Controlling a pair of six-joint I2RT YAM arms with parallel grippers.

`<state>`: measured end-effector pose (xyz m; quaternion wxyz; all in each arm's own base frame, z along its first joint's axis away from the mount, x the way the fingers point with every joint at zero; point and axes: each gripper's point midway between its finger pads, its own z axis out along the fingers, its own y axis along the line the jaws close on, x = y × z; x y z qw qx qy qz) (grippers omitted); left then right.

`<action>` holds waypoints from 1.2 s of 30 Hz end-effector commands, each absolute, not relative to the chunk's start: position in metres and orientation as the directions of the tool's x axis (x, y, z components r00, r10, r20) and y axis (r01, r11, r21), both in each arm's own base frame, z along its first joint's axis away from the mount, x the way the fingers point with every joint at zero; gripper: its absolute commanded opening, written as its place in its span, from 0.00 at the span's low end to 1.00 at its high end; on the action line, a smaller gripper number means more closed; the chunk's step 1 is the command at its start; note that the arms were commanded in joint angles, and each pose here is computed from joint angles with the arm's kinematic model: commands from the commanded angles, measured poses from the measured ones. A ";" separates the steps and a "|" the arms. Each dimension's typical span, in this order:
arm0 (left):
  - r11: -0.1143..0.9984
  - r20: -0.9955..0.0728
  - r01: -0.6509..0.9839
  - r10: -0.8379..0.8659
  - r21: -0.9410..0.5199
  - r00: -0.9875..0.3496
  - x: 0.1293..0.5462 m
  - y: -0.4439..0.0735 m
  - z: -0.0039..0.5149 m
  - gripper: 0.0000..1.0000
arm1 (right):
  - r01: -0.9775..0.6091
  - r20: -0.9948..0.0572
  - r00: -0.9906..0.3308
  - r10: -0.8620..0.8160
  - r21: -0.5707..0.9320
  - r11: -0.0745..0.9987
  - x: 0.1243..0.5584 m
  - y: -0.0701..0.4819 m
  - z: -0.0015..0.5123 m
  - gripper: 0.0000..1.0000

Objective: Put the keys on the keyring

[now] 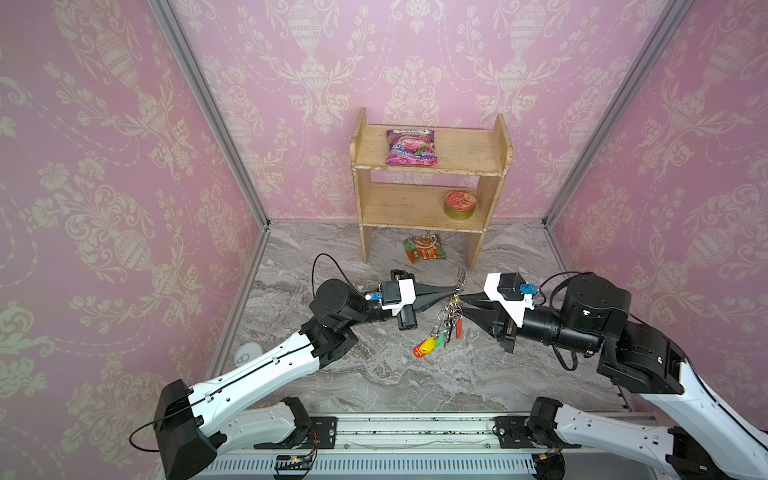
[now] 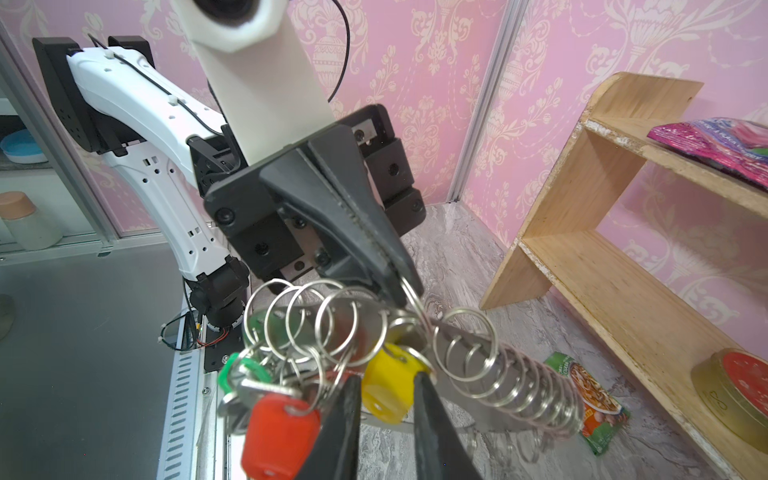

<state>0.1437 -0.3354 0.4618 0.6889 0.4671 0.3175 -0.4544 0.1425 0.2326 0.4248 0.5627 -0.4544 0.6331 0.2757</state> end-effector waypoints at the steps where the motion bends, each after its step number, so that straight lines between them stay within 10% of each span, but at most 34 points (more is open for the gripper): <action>1: 0.111 -0.835 0.926 -0.403 0.361 0.374 0.135 -0.327 0.476 0.00 | -0.863 -0.958 0.091 -0.273 -0.213 0.458 0.141 0.221 0.438 0.25; 36: -0.003 -0.843 0.934 -0.432 0.357 0.321 0.122 -0.327 0.481 0.00 | -0.897 -0.970 0.144 -0.196 -0.212 0.388 0.137 0.241 0.452 0.09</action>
